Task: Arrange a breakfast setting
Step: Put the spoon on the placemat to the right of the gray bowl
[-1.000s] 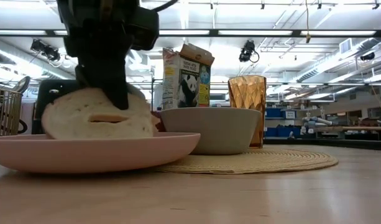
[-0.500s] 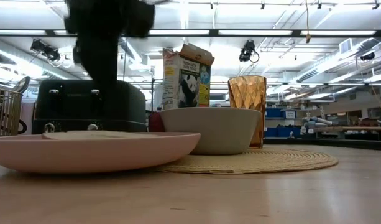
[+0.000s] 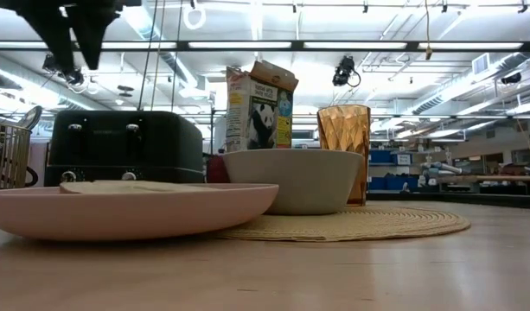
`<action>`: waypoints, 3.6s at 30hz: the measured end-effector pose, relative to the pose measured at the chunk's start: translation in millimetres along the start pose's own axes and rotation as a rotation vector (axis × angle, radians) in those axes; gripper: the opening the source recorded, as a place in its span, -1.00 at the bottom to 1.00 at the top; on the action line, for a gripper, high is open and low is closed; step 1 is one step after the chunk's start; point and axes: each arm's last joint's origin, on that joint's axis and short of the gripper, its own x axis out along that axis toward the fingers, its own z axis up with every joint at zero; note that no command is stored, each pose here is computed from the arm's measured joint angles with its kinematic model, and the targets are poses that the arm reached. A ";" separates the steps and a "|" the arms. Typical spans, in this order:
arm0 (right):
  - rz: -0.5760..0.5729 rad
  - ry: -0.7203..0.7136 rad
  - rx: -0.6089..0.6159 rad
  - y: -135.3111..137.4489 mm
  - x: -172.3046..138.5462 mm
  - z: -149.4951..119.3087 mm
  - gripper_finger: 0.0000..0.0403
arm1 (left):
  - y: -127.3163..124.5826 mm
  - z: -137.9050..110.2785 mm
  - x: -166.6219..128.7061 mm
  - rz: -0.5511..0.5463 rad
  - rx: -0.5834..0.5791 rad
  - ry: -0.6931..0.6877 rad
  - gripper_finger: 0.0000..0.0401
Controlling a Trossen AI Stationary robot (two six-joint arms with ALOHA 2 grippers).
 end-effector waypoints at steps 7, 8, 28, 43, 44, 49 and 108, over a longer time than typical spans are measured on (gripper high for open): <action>-0.008 0.000 -0.029 -1.3 0.8 0.8 0.17 | 8.8 -7.6 22.8 0.083 -0.170 -0.042 -0.03; -0.009 0.001 -0.031 -1.5 0.9 0.8 0.17 | 11.0 -9.7 28.2 0.104 -0.198 -0.049 -0.03; 0.017 0.063 -0.043 -8.8 7.1 6.0 0.17 | 36.3 -20.8 84.5 0.339 -0.473 -0.142 -0.22; 0.016 0.063 -0.040 -9.3 7.6 6.5 0.17 | 36.5 -18.5 85.6 0.352 -0.478 -0.128 -0.50; 0.016 0.063 -0.040 -9.3 7.6 6.5 0.17 | 36.2 -18.6 85.7 0.350 -0.476 -0.126 -0.54; 0.016 0.063 -0.040 -9.3 7.6 6.5 0.17 | 35.0 -19.3 85.4 0.347 -0.466 -0.099 -0.71; 0.682 -0.505 -0.031 -54.4 8.1 119.6 0.57 | -122.1 10.8 -192.0 -1.585 1.029 -1.004 -0.88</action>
